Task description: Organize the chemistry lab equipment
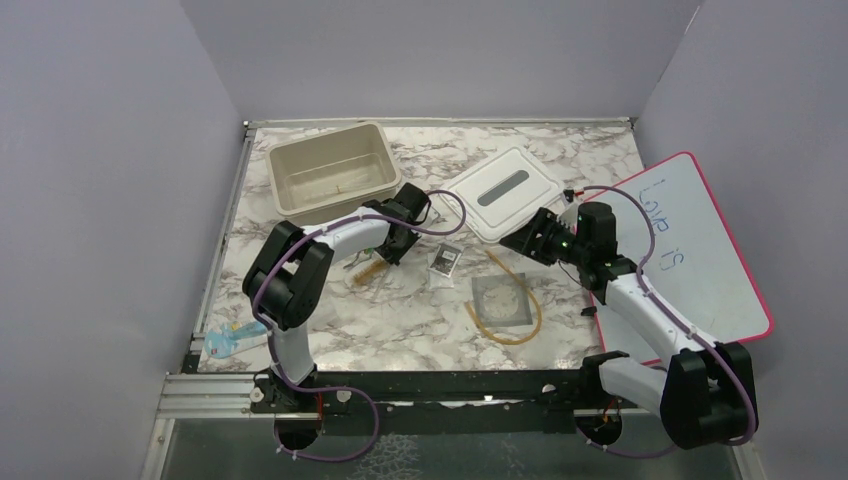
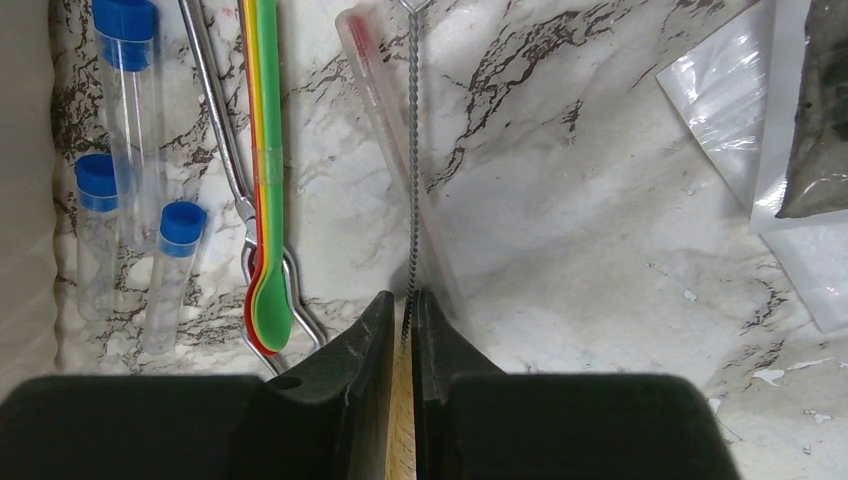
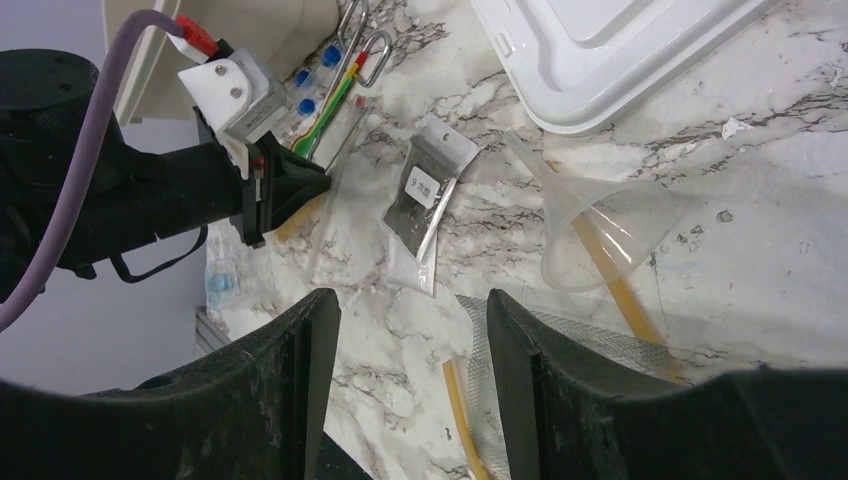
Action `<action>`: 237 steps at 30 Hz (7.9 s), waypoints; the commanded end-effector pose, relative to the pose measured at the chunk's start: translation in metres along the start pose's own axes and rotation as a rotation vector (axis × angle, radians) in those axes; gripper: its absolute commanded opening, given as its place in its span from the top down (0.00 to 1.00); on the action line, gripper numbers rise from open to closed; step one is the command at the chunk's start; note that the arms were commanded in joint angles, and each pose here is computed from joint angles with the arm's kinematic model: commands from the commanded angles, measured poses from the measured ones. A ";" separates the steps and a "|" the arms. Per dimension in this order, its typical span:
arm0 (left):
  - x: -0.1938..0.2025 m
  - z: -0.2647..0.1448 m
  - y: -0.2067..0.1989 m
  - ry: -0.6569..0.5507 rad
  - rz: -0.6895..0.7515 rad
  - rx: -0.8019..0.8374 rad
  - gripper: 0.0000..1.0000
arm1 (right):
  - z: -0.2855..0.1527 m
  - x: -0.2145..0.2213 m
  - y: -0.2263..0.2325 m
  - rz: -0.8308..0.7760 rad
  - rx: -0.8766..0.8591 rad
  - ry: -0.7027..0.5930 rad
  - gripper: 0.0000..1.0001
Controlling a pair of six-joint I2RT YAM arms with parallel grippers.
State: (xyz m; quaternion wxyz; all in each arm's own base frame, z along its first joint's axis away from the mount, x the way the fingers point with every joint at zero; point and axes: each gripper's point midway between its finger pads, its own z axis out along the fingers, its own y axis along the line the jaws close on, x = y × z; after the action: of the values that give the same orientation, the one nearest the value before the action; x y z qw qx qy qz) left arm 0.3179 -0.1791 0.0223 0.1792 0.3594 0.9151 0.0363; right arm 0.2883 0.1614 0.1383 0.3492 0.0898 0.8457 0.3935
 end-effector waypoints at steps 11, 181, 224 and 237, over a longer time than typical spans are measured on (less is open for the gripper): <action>-0.029 -0.057 0.017 -0.112 0.036 -0.034 1.00 | -0.006 -0.004 0.009 -0.014 -0.014 -0.011 0.40; 0.024 -0.007 -0.022 -0.067 -0.377 -0.053 0.57 | -0.008 -0.001 -0.009 -0.003 0.060 -0.054 0.38; -0.018 -0.072 -0.002 -0.185 -0.170 -0.035 1.00 | -0.017 -0.013 -0.001 -0.017 0.070 -0.093 0.39; -0.126 -0.177 0.090 -0.484 0.068 -0.286 1.00 | -0.026 -0.022 0.009 -0.043 0.062 -0.124 0.39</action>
State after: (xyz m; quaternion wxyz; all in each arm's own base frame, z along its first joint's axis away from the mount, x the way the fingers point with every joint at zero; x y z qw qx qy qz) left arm 0.3599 -0.2045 0.1781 0.3725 0.3395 0.8631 0.0325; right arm 0.2817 0.1442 0.1521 0.3839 0.1128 0.8434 0.3585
